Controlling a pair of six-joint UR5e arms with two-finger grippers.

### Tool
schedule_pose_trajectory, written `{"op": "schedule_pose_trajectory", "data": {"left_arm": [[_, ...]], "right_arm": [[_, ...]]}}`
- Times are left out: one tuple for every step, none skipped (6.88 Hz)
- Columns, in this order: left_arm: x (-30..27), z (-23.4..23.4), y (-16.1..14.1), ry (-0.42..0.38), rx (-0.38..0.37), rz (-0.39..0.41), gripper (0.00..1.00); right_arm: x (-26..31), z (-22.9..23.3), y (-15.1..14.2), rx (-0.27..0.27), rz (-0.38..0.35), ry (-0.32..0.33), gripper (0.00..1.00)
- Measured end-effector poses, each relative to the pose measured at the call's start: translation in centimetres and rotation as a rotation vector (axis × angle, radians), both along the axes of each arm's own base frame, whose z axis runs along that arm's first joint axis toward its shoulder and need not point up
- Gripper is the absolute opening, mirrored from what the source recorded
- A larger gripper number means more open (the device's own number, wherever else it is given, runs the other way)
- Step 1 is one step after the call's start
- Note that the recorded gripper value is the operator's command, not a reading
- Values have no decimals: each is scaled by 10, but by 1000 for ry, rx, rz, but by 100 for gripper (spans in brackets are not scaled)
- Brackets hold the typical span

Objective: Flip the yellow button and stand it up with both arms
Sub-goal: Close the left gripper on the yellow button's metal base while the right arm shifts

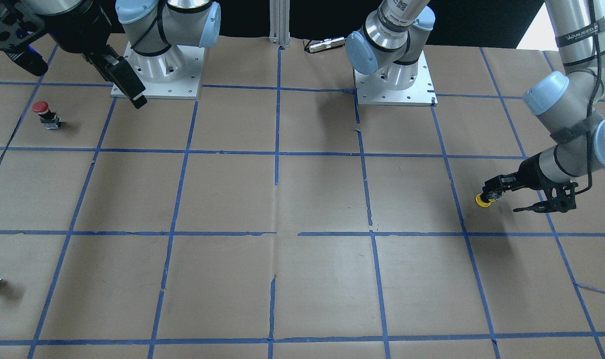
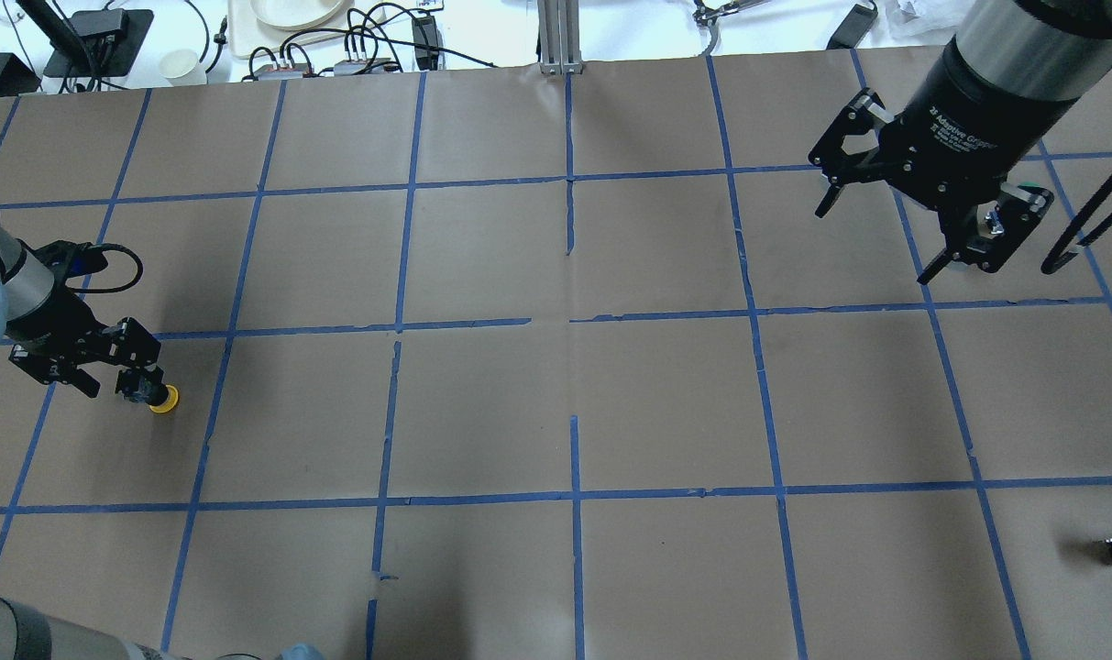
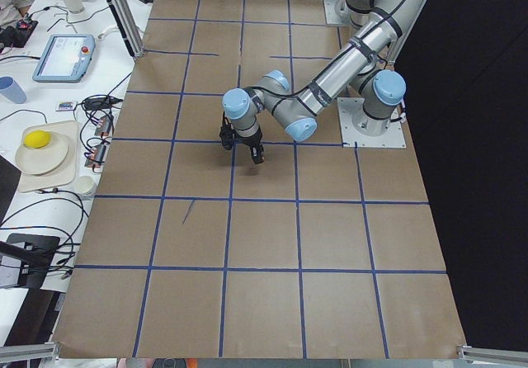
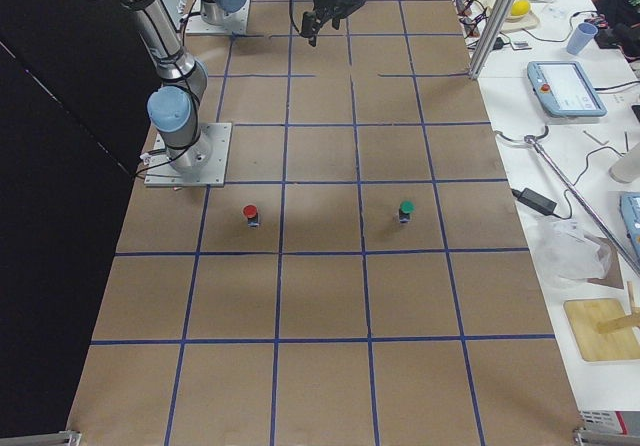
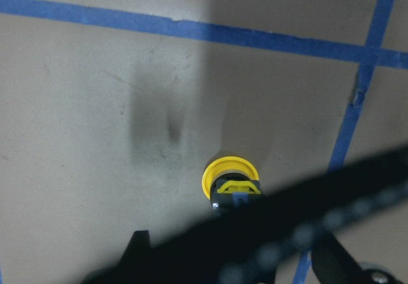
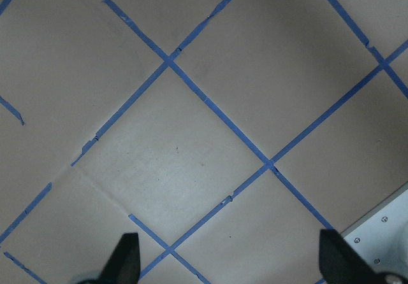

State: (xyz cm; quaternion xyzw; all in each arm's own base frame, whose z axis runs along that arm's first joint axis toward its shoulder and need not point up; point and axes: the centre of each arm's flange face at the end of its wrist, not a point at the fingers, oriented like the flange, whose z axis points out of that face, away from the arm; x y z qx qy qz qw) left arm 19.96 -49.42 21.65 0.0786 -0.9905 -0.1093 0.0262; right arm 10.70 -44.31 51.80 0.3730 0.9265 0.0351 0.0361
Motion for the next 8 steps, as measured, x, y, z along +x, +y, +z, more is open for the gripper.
{"op": "schedule_pose_trajectory", "data": {"left_arm": [[0,0,0,1,0,1,78],[0,0,0,2,-1,1,78],[-1,1,0,3,-3,1,78],[-2,2,0,3,-5,-2,71],[-3,3,1,4,-5,-10,45],[-4,3,2,6,-5,-25,28],[-5,3,3,8,-5,-36,5],[-5,3,3,7,-7,-42,2]], "right_arm": [[0,3,4,0,-2,0,100],[0,5,8,3,-5,-7,100],[-4,5,8,5,-17,-18,100],[-10,5,7,9,-32,-23,100],[-14,3,7,13,-42,-27,100],[-17,1,6,17,-49,-29,100],[-18,-1,6,19,-53,-29,100],[-19,-2,6,22,-54,-29,100]]}}
